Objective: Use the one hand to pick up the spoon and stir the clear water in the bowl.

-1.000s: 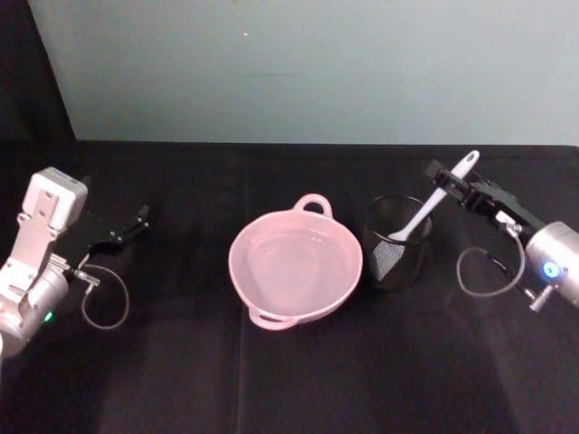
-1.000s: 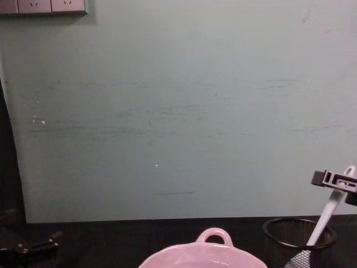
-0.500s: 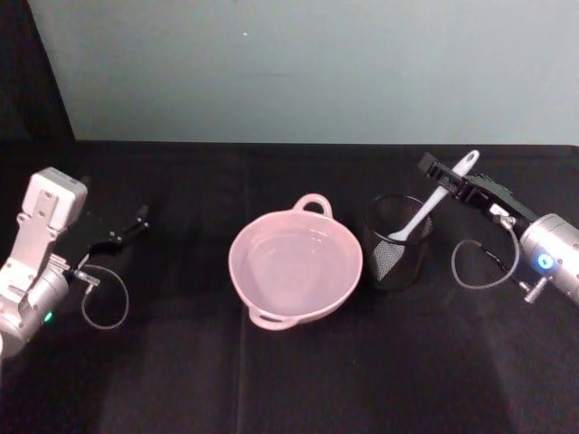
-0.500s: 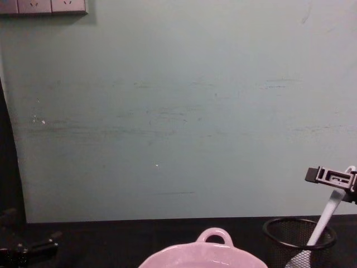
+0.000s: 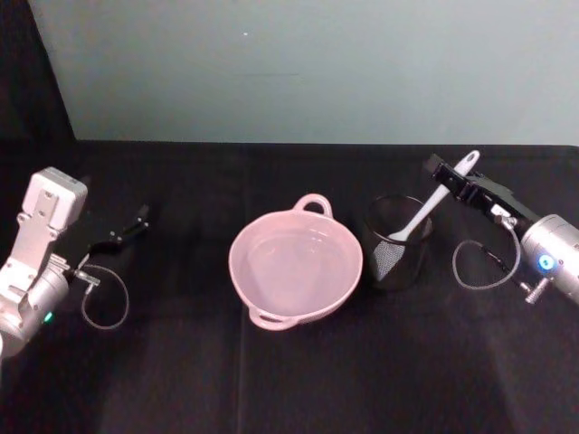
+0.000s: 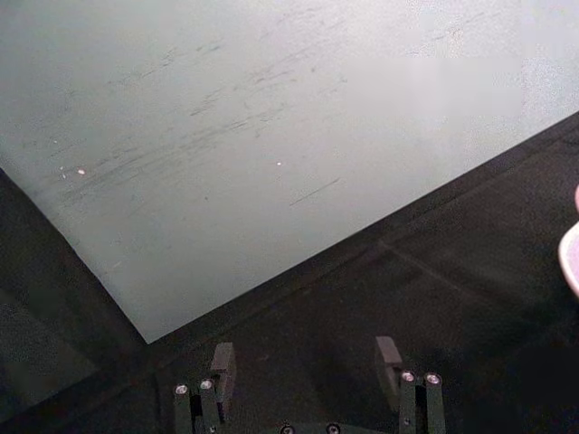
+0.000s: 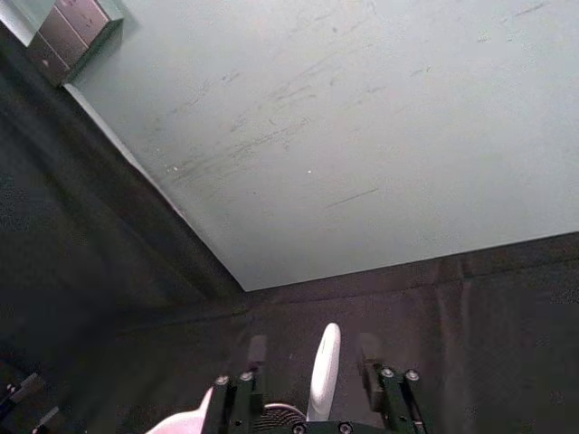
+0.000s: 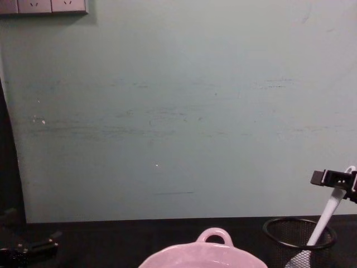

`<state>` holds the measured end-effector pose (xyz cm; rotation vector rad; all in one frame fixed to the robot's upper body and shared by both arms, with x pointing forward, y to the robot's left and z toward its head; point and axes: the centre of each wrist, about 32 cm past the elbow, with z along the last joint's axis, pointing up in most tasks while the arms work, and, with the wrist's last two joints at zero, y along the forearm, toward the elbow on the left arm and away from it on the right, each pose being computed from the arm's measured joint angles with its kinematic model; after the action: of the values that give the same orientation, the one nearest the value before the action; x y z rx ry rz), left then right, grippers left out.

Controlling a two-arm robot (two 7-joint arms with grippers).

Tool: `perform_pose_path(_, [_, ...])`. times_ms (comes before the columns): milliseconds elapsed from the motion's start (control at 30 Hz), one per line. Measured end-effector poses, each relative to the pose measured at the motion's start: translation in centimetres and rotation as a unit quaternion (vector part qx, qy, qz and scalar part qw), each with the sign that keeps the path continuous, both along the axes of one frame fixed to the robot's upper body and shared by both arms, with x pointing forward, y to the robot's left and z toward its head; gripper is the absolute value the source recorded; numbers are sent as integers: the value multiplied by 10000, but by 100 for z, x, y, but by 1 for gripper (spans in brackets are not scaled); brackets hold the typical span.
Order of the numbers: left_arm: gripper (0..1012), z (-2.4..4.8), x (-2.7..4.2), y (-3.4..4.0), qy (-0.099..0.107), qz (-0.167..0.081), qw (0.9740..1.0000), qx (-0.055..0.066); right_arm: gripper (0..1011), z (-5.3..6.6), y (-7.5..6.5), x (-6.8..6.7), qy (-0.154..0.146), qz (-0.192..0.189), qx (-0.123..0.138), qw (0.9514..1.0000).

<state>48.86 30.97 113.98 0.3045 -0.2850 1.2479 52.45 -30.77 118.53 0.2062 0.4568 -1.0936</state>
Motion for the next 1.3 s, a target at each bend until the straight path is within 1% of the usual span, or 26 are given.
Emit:
perform_pose_path(200, [1011,0,0,0,0,0,10000,0,491,0,-1,-2,-1,-3,-2,10000])
perform_pose_path(267, [1011,0,0,0,0,0,10000,0,390,1,-1,-2,-2,-4,-2,10000])
perform_pose_path(300, [1011,0,0,0,0,0,10000,0,390,1,-1,-2,-2,-4,-2,10000])
perform_pose_path(367, [1011,0,0,0,0,0,10000,0,309,1,-1,-3,-2,-5,-3,10000])
perform_pose_path(467, [1011,0,0,0,0,0,10000,0,221,1,-1,-3,-2,-5,-4,10000])
perform_pose_path(500, [1011,0,0,0,0,0,10000,0,221,1,-1,-3,-2,-6,-4,10000])
perform_pose_path(533, [1011,0,0,0,0,0,10000,0,153,1,-1,-4,-2,-5,-4,10000])
perform_pose_path(633, [1011,0,0,0,0,0,10000,0,121,1,-1,-4,-2,-5,-4,10000])
perform_pose_path(767, [1011,0,0,0,0,0,10000,0,121,1,-1,-4,-2,-5,-5,10000])
perform_pose_path(867, [1011,0,0,0,0,0,10000,0,121,24,-2,-11,-85,36,-126,9999])
perform_pose_path(900, [1011,0,0,0,0,0,10000,0,121,53,0,-13,-170,74,-212,9996])
perform_pose_path(933, [1011,0,0,0,0,0,10000,0,121,53,0,-13,-170,74,-212,9996])
perform_pose_path(967, [1011,0,0,0,0,0,10000,0,121,92,-2,-14,-261,111,-302,9991])
perform_pose_path(1100, [1011,0,0,0,0,0,10000,0,121,215,-3,-18,-483,222,-488,9974])
perform_pose_path(1133, [1011,0,0,0,0,0,10000,0,121,271,-8,-18,-572,270,-559,9964])
perform_pose_path(1200, [1011,0,0,0,0,0,10000,0,121,339,-14,-20,-674,323,-643,9951])
perform_pose_path(1233, [1011,0,0,0,0,0,10000,0,121,410,-20,-19,-776,372,-727,9936])
perform_pose_path(1267, [1011,0,0,0,0,0,10000,0,121,410,-20,-19,-776,372,-727,9936])
perform_pose_path(1300, [1011,0,0,0,0,0,10000,0,121,485,-25,-19,-880,426,-813,9919])
